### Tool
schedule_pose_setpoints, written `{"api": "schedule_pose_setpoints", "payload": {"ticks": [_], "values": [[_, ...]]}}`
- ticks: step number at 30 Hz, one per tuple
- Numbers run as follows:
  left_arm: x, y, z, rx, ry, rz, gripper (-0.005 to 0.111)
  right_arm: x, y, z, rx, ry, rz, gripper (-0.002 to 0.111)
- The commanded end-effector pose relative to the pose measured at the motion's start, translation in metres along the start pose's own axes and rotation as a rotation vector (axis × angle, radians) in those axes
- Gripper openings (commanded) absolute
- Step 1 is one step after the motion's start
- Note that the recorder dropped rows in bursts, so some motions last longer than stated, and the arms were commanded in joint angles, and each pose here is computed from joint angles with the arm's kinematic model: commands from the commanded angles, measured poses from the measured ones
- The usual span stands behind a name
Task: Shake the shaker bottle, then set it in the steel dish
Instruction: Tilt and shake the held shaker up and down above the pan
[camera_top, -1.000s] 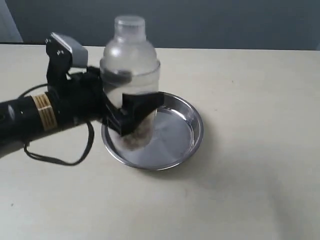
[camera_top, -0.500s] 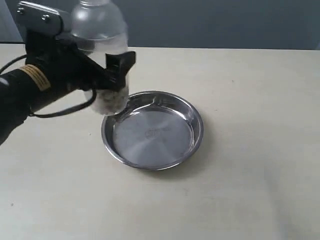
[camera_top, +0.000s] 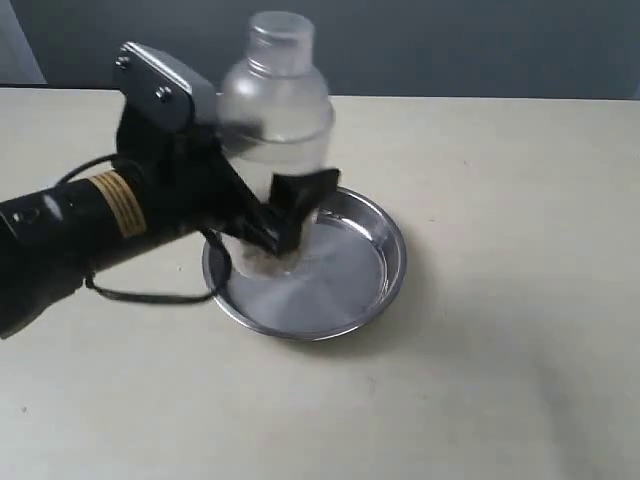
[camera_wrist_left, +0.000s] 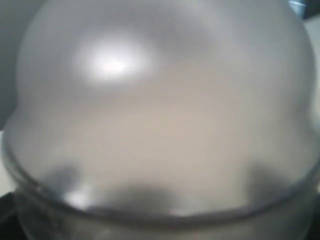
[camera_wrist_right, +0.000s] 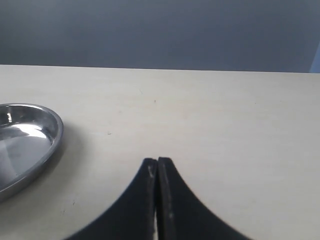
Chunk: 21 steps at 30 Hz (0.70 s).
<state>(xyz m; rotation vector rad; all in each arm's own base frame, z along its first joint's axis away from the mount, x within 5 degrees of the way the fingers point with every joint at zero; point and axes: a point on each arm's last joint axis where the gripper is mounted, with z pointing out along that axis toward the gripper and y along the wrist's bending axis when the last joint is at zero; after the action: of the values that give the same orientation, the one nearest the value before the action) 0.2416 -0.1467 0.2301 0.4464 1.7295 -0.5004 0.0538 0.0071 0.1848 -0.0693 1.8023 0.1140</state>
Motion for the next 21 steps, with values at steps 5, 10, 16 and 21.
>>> {"api": "schedule_pose_setpoints", "payload": {"ticks": [5, 10, 16, 21], "values": [[-0.001, 0.008, 0.004, -0.065, -0.019, -0.040, 0.000, -0.001, 0.000, 0.000, -0.003, -0.015, -0.002, -0.001], [0.001, -0.004, 0.005, 0.048, -0.018, 0.096, 0.000, -0.001, 0.000, 0.000, -0.003, -0.015, -0.002, -0.001], [0.010, 0.018, 0.011, -0.160, 0.003, -0.159, 0.000, -0.001, 0.000, 0.000, -0.003, -0.015, -0.002, -0.001], [0.018, 0.030, 0.012, -0.307, -0.006, -0.345, 0.000, -0.001, 0.000, 0.000, -0.003, -0.015, -0.002, -0.001]]}}
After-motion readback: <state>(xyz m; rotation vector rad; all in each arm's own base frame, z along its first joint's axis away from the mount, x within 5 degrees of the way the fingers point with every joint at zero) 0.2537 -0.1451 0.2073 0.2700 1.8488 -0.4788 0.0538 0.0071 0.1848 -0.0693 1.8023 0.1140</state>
